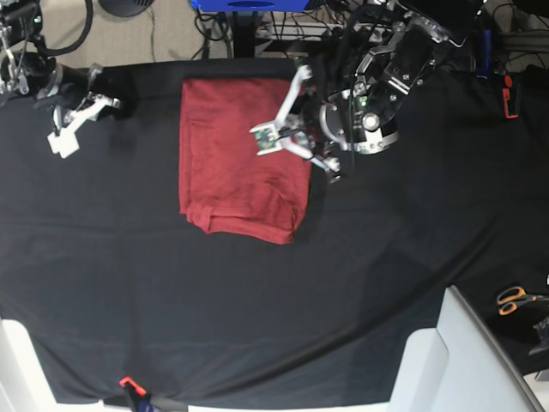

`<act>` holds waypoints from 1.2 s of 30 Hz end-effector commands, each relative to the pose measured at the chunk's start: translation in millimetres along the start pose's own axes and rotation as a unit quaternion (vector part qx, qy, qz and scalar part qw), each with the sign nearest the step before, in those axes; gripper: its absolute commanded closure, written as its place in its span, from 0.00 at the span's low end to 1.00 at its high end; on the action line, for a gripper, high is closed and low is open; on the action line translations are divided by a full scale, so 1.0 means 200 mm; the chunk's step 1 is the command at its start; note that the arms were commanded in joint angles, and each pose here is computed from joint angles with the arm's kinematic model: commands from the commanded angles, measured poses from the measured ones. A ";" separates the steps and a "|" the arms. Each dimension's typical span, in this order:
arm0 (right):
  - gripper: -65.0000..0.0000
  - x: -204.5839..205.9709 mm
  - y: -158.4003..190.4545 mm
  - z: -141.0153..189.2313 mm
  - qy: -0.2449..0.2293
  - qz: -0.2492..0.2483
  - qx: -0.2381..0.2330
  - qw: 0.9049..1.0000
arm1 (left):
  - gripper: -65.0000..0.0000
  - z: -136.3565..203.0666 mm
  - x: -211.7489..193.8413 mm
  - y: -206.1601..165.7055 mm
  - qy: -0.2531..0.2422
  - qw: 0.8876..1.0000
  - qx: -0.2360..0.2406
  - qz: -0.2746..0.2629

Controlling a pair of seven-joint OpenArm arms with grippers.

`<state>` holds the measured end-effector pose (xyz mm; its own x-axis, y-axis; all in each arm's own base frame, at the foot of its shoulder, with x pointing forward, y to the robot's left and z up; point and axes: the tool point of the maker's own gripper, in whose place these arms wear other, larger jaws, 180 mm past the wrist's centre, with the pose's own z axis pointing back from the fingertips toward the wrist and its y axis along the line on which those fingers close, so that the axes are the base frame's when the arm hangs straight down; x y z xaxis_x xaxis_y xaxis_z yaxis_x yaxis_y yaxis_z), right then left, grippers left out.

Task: Fold the T-shirt properly

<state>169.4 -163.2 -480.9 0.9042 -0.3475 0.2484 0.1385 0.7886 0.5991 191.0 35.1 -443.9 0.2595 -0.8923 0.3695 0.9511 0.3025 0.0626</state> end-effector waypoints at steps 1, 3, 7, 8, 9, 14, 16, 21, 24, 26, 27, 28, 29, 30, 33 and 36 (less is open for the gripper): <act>1.00 0.04 0.02 0.02 -0.010 0.007 0.008 1.000 | 1.00 0.01 0.04 0.02 -0.013 1.000 0.005 -0.002; 1.00 0.04 0.01 0.02 -0.010 0.006 0.008 1.000 | 1.00 -0.01 0.00 0.01 -0.003 1.000 -0.001 0.002; 1.00 0.05 0.02 0.02 -0.012 0.007 0.008 1.000 | 1.00 -0.03 -0.07 0.01 0.015 1.000 -0.006 0.007; 1.00 0.05 0.02 0.02 -0.012 0.007 0.008 1.000 | 1.00 -0.03 -0.08 0.01 0.017 1.000 -0.007 0.007; 1.00 0.05 0.02 0.02 -0.012 0.007 0.008 1.000 | 1.00 -0.04 -0.09 0.01 0.019 1.000 -0.008 0.009; 1.00 0.04 0.01 0.02 -0.010 0.006 0.008 1.000 | 1.00 -0.09 -0.20 -0.02 0.037 0.999 -0.026 0.023; 1.00 0.04 0.01 0.02 -0.011 0.006 0.008 1.000 | 1.00 -0.10 -0.22 -0.03 0.024 0.999 -0.032 0.029; 1.00 0.04 0.02 0.02 -0.010 0.007 0.008 1.000 | 1.00 -0.03 -0.16 0.05 -0.015 0.998 -0.001 0.064; 1.00 0.05 0.03 0.02 -0.012 0.012 0.011 1.000 | 1.00 0.08 -0.11 0.14 -0.044 0.995 0.040 0.074; 1.00 0.08 0.08 0.04 -0.016 0.041 0.011 0.999 | 1.00 0.16 -0.11 0.19 -0.060 0.992 0.068 0.086; 1.00 0.09 0.10 0.05 -0.017 0.070 0.003 0.997 | 1.00 0.20 -0.13 0.21 -0.064 0.990 0.081 0.096; 1.00 0.11 0.12 0.06 -0.020 0.103 -0.006 0.994 | 1.00 0.23 -0.15 0.22 -0.065 0.988 0.091 0.106; 1.00 0.14 0.15 0.07 -0.026 0.144 -0.019 0.989 | 1.00 0.26 -0.17 0.24 -0.068 0.986 0.102 0.115; 1.00 0.17 0.18 0.09 -0.031 0.186 -0.036 0.981 | 1.00 0.27 -0.19 0.24 -0.077 0.983 0.108 0.125; 1.00 0.24 0.19 0.15 -0.050 0.288 -0.094 0.952 | 1.00 0.31 -0.22 0.20 -0.135 0.972 0.120 0.153; 1.00 0.29 0.15 0.21 -0.084 0.360 -0.144 0.918 | 1.00 0.38 -0.28 0.18 -0.214 0.947 0.143 0.195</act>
<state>204.9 -179.3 -424.4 0.7474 0.2663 0.6086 -0.3449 0.9386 0.0128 194.9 117.9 -393.6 0.4372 -0.4774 0.7622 0.6960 0.7163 0.0495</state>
